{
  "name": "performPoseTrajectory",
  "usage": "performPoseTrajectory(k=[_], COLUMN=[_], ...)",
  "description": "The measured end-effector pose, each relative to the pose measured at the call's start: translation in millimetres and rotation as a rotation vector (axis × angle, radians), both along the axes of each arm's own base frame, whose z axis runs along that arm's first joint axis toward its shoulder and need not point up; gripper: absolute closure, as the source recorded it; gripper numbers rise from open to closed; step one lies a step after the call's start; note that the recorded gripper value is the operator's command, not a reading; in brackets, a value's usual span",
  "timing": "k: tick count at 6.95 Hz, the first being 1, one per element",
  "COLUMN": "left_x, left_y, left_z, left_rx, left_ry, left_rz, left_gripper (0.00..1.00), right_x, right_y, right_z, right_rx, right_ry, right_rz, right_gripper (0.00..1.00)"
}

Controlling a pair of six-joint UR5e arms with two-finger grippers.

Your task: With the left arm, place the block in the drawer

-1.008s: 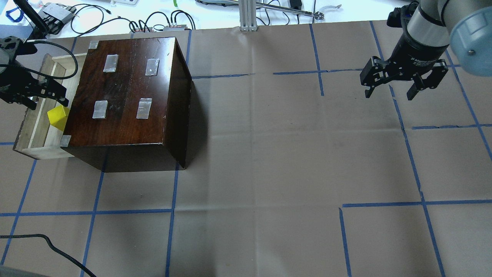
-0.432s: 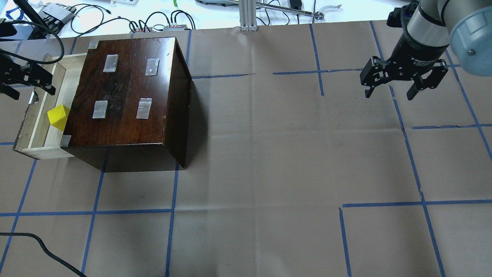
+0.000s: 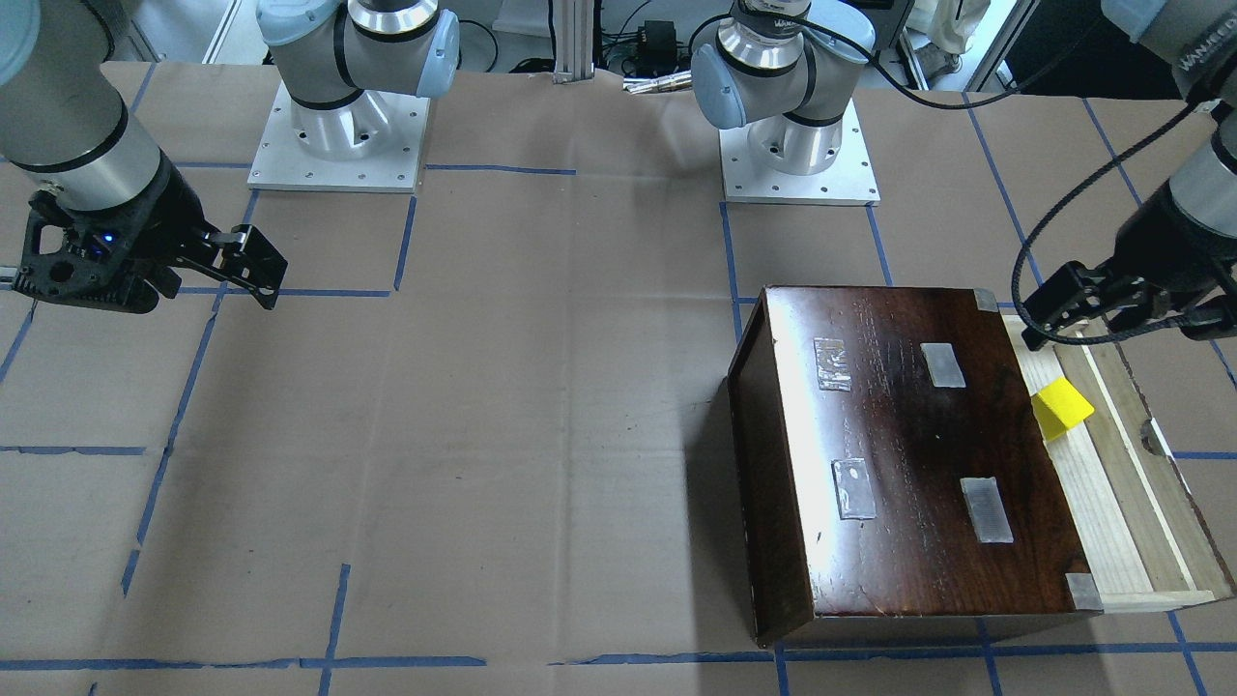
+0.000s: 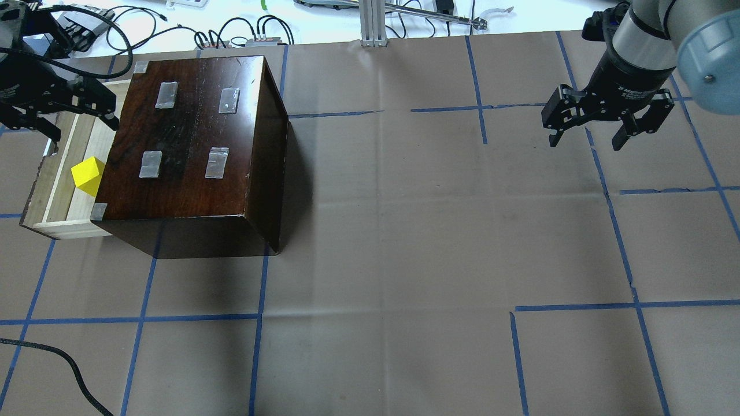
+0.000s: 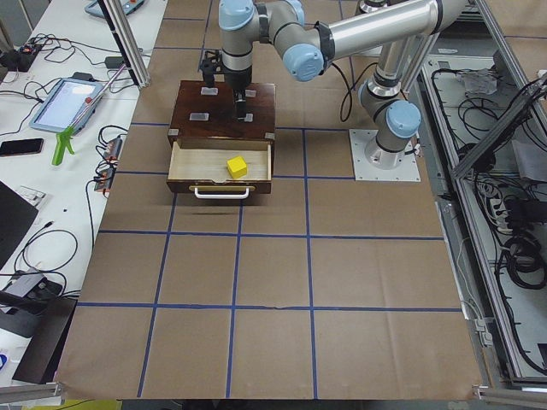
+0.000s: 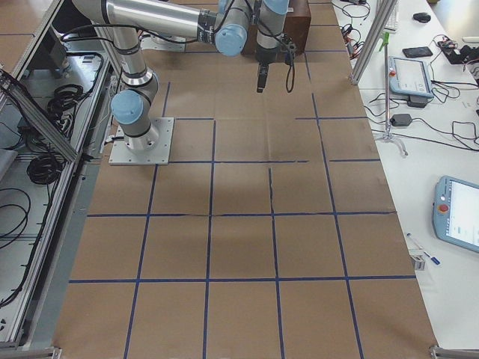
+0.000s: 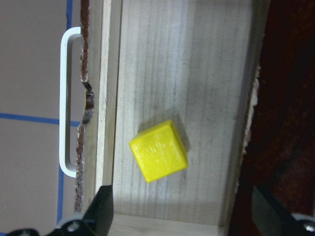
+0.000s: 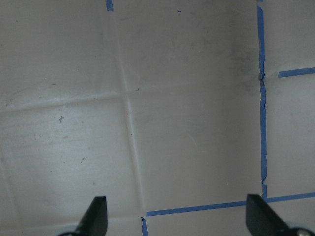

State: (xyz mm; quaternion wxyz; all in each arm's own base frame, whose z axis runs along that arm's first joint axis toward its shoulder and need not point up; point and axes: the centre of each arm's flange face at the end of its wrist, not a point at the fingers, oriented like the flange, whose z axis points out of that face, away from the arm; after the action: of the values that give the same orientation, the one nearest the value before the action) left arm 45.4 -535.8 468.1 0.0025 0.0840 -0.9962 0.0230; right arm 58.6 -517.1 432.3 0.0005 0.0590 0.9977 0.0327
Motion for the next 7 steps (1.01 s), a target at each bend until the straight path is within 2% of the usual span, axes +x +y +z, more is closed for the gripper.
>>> performPoseTrajectory(k=[3, 5, 7], left_x=[-94.1, -148.7, -175.9], left_y=[20.8, 33.0, 38.4], left_z=[12.7, 5.4, -2.7], left_rx=[0.033, 0.054, 0.07], left_ry=[0.019, 0.027, 0.023], left_rz=[0.038, -0.008, -0.085], left_gripper=[0.02, 0.02, 0.02], right_x=[0.0, 0.0, 0.0], right_y=[0.0, 0.0, 0.0], right_z=[0.0, 0.0, 0.0], right_rx=[0.0, 0.0, 0.0], right_ry=[0.0, 0.0, 0.0], right_rz=[0.0, 0.0, 0.0], right_gripper=[0.0, 0.0, 0.0])
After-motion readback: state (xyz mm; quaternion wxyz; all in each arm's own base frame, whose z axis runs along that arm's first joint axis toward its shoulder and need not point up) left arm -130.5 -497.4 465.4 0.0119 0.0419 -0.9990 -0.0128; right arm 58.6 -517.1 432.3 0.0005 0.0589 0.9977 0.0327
